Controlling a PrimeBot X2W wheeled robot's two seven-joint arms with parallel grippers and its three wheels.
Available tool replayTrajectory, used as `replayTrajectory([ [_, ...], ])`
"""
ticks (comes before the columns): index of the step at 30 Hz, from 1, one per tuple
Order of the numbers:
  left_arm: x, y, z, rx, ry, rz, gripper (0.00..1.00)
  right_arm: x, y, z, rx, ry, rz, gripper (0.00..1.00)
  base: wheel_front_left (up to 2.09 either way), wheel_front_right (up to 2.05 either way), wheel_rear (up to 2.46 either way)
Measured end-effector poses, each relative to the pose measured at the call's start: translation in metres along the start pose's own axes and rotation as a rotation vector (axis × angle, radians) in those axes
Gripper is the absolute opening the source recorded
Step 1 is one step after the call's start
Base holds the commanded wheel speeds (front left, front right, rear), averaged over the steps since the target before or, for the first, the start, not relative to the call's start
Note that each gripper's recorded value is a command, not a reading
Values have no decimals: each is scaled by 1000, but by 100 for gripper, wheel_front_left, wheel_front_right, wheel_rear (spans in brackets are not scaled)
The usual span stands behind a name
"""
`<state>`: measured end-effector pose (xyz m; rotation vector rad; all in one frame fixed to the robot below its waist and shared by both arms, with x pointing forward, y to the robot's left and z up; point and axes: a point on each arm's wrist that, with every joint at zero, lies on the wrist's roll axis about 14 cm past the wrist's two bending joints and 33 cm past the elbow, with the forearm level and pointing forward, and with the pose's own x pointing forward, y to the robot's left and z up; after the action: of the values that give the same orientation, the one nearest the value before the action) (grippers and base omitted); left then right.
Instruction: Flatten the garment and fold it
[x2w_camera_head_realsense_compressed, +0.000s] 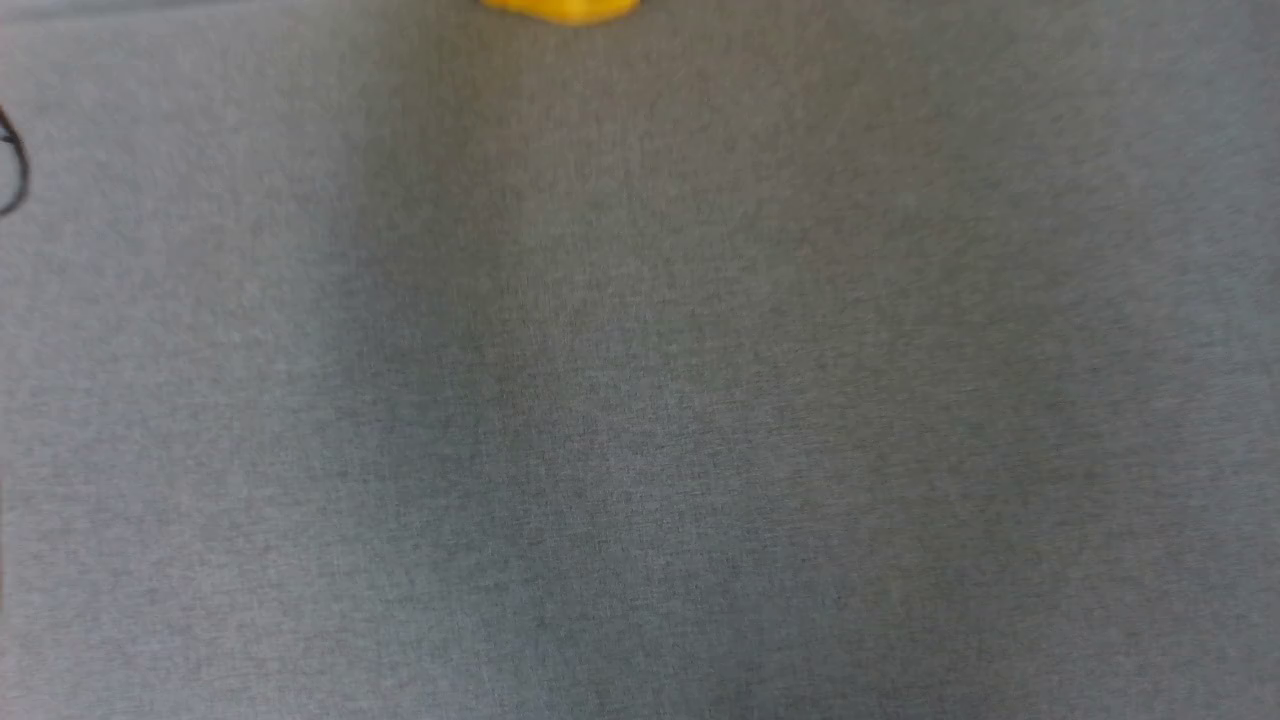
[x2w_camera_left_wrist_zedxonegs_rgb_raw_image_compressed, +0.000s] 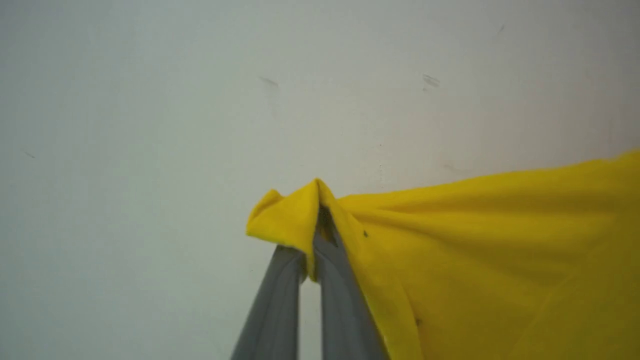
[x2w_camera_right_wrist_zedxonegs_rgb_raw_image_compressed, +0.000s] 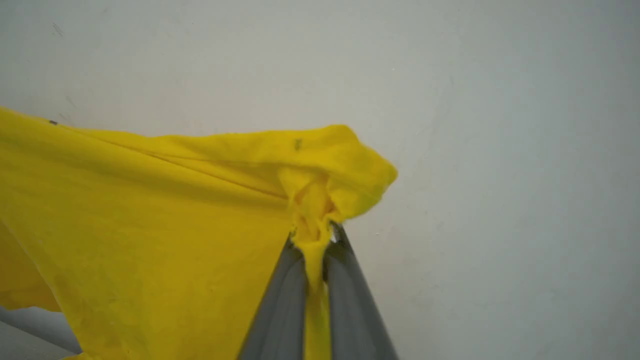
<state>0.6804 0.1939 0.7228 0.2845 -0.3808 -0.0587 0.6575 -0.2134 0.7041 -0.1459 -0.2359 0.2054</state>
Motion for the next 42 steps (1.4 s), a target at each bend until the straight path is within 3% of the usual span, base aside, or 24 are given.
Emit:
replayTrajectory([
  [10,-36,-24,-134,-79,239,-15,0,0,42,-124,42,234,94,0,0,0,0],
  [18,-103,-24,-169,-259,351,51,0,-59,81,-175,106,361,182,0,0,0,0],
  [22,-159,-20,-176,-342,384,104,0,-100,92,-184,145,397,211,0,0,0,0],
  [27,-254,-24,-185,-367,480,152,0,-156,103,-186,215,427,233,0,0,0,0],
  [36,-372,-15,-141,-386,579,254,0,-248,128,-181,270,471,286,0,0,0,0],
  [42,-422,-11,-106,-405,633,313,0,-299,120,-181,283,522,253,0,0,0,0],
])
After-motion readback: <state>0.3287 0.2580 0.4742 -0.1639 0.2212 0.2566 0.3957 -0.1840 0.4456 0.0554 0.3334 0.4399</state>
